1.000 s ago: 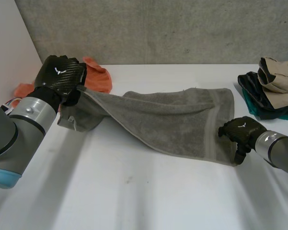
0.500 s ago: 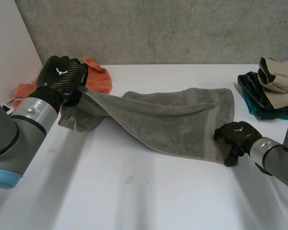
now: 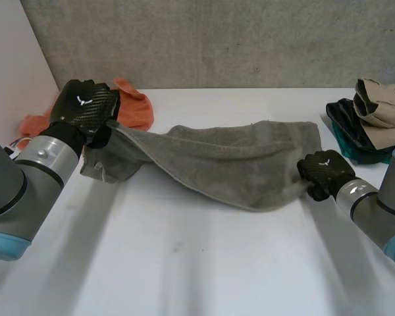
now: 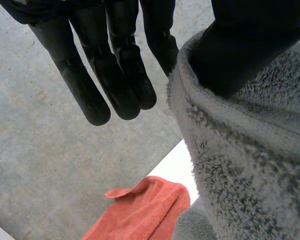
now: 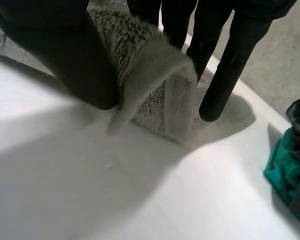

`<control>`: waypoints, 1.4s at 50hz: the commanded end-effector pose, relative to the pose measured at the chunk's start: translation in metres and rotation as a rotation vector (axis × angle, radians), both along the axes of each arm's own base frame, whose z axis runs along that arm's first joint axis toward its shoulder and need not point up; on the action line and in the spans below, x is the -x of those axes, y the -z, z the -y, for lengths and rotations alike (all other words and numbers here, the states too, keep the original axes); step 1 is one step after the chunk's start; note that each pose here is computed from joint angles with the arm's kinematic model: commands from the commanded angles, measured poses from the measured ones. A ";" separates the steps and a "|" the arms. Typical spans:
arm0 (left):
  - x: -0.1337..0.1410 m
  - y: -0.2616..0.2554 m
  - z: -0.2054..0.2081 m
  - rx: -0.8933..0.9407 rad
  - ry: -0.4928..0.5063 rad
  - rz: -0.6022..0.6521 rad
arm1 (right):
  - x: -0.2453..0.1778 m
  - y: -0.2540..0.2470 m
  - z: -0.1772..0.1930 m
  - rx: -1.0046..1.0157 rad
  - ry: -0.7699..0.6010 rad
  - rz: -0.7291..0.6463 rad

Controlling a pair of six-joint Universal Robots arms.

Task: Fold the laundry.

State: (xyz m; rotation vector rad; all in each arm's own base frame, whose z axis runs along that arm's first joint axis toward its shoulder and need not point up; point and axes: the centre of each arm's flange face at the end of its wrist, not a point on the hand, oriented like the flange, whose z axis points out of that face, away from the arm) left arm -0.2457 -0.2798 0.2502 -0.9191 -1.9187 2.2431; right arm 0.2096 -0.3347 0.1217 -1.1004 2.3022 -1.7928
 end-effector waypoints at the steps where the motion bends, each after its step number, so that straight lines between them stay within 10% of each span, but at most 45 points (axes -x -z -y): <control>1: -0.003 0.002 0.000 -0.013 -0.009 0.006 | 0.004 -0.034 0.013 0.143 0.023 0.014; 12: -0.024 -0.021 -0.020 -0.049 -0.043 0.031 | 0.045 -0.180 -0.025 0.160 0.110 -0.023; 27: -0.025 0.049 -0.007 -0.281 -0.006 0.261 | 0.054 -0.143 -0.005 -0.088 0.083 -0.188; 34: -0.002 0.031 0.069 0.016 -0.012 0.408 | 0.030 -0.159 0.055 0.130 0.199 0.000; 46: 0.013 -0.111 0.126 0.675 -0.103 0.027 | 0.014 -0.264 0.088 0.864 0.266 0.421; 70: -0.013 0.088 0.041 -0.089 -0.024 0.207 | 0.006 -0.066 0.052 0.060 0.184 0.044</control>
